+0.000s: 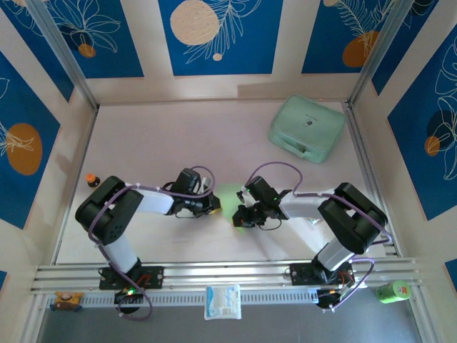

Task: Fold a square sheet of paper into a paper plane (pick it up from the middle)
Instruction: Third fold the triangle at the center of the table.

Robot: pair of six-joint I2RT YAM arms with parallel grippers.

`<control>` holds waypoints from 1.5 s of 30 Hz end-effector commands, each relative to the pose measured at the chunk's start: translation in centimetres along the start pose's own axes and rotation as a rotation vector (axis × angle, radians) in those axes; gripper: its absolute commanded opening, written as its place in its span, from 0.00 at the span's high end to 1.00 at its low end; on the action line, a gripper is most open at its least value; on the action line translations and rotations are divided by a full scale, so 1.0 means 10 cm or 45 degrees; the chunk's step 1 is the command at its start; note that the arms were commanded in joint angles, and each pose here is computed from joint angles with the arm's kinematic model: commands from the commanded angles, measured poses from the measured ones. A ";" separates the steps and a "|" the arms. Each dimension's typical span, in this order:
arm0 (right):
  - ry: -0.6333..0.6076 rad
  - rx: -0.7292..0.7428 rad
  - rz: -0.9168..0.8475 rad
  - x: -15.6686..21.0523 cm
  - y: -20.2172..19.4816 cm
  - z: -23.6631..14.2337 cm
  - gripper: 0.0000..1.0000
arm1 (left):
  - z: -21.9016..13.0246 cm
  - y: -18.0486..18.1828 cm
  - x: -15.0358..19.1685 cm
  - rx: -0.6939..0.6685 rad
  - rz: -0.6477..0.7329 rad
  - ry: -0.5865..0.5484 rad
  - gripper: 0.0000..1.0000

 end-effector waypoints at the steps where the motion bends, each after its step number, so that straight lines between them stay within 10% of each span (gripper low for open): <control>1: 0.081 0.145 0.095 0.22 -0.35 0.00 0.98 | -0.09 0.38 0.00 -0.213 -0.072 -0.006 1.00; 15: 0.093 0.123 0.081 0.23 -0.31 0.01 0.98 | -0.32 0.35 -0.18 -0.344 -0.052 -0.037 0.99; 31: 0.101 0.119 0.072 0.19 -0.28 0.02 0.98 | -0.06 -0.41 -0.04 0.012 0.163 0.013 0.91; 45: 0.053 0.006 -0.003 0.00 0.13 -0.11 0.97 | 0.09 0.29 0.26 -0.278 0.036 0.127 0.98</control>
Point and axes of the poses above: each hand's point on the last joint's axis, 136 mm out from that joint toward the fingers, its own z axis out along the fingers, its own y axis along the line the jaws close on, x = y × z, the point moved 1 cm from there along -z, back along the fingers, and after that the axes turned 11 degrees about z, right-handed, at the moved point
